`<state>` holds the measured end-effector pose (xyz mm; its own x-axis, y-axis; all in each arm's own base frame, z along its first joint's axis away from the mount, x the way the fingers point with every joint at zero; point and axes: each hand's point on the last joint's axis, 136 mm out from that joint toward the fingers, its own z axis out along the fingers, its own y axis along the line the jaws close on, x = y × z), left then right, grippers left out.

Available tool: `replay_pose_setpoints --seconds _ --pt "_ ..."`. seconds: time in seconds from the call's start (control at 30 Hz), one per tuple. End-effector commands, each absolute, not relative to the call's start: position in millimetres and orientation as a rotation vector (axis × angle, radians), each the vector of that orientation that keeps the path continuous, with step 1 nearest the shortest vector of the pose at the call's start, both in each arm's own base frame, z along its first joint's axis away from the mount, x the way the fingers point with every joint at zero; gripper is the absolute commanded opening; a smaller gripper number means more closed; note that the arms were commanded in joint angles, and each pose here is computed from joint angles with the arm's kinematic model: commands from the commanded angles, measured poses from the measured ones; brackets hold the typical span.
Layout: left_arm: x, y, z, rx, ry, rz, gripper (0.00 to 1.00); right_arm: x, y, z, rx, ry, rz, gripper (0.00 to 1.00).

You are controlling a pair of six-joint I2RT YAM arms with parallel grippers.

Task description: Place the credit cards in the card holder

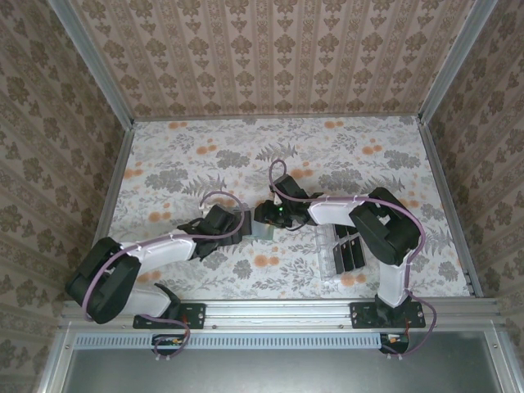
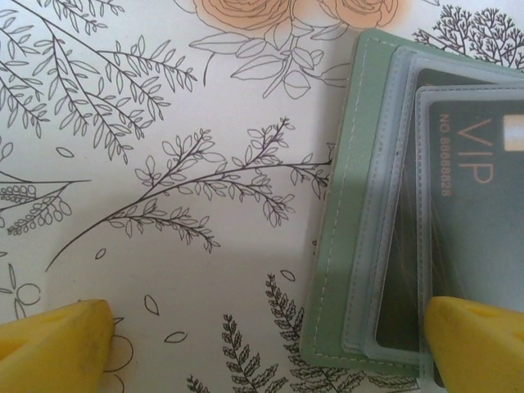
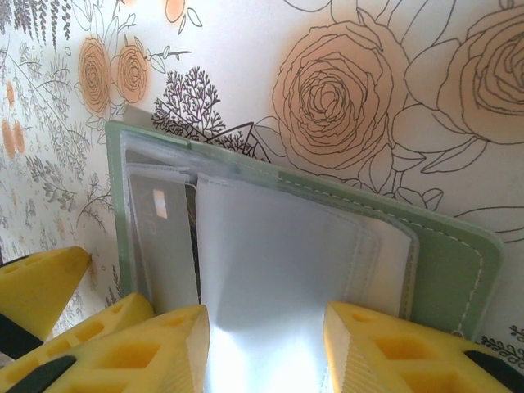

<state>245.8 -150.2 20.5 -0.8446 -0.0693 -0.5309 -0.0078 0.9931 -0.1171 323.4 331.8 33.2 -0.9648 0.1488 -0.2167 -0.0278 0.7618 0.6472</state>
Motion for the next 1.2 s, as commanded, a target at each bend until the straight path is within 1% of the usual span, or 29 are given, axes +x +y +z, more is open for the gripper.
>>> replay_pose_setpoints --seconds 0.0,0.33,0.57,0.77,0.97,1.17 --pt "219 -143 8 -0.038 2.689 -0.126 1.0 316 333 33 0.1 2.743 1.04 0.44" --pt "248 -123 38 -0.125 2.61 -0.095 1.0 320 342 39 0.125 2.728 1.108 0.44" --pt "254 -114 36 -0.16 2.62 -0.085 1.0 321 348 41 0.128 2.731 1.128 0.44" --pt "256 -117 35 -0.152 2.624 -0.116 1.0 324 359 46 0.11 2.726 1.162 0.44" --pt "262 -132 46 -0.084 2.595 -0.212 1.0 328 364 70 0.078 2.68 1.183 0.44" --pt "271 -151 59 -0.037 2.565 -0.351 1.0 332 338 103 0.078 2.616 1.053 0.44"
